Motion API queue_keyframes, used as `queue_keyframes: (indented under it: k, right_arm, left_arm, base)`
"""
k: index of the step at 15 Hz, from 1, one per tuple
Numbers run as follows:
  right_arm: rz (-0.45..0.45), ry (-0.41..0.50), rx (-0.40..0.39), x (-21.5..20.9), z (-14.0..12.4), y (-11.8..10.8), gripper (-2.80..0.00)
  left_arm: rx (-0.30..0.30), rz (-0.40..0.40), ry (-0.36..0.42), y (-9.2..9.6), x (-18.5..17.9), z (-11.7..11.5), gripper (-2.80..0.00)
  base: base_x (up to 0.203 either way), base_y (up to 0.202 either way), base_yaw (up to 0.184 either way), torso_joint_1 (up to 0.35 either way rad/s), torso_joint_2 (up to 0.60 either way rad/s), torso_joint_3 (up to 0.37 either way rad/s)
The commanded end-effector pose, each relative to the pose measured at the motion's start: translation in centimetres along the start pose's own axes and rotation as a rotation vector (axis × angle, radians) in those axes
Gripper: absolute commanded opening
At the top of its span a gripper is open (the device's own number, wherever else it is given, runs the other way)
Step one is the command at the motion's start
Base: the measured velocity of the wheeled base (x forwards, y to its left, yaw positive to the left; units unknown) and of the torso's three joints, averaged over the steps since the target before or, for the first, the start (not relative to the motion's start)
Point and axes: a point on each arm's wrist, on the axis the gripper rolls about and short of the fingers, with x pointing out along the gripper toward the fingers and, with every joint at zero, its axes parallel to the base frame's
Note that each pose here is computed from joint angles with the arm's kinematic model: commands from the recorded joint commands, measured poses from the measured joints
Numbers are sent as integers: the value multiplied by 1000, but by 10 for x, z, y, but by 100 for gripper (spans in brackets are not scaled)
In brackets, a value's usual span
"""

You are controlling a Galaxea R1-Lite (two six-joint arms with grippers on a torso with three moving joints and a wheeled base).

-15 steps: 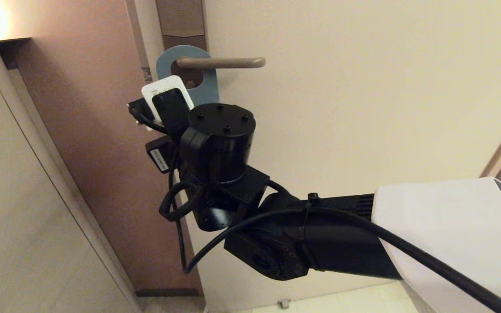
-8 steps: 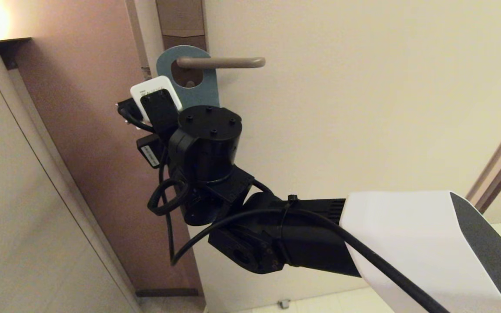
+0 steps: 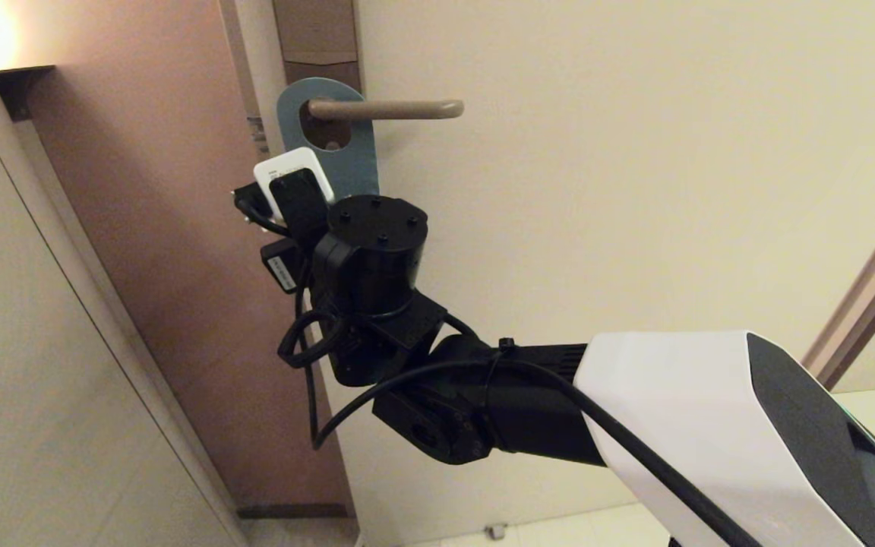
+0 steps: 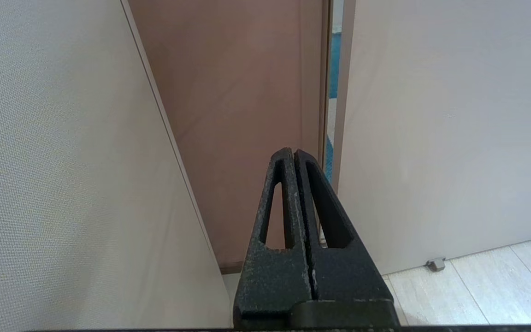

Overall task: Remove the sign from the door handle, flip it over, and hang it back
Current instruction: Hang the sign back with the other side facing out

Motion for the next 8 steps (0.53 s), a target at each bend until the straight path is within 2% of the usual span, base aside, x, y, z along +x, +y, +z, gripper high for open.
queue_keyframes:
  k: [1, 4, 8]
  right_arm:
    - [-8, -2, -1, 0, 1, -2, -280]
    - [-4, 12, -9, -4, 2, -5, -280]
    - [20, 74, -44, -20, 2, -16, -280]
  left_arm:
    - [0, 0, 0, 0, 0, 0, -280]
    - [0, 0, 0, 0, 0, 0, -280]
    - [0, 0, 0, 0, 0, 0, -280]
  base:
    - [0, 0, 0, 0, 0, 0]
    - [0, 0, 0, 0, 0, 0]
    - [0, 0, 0, 0, 0, 0]
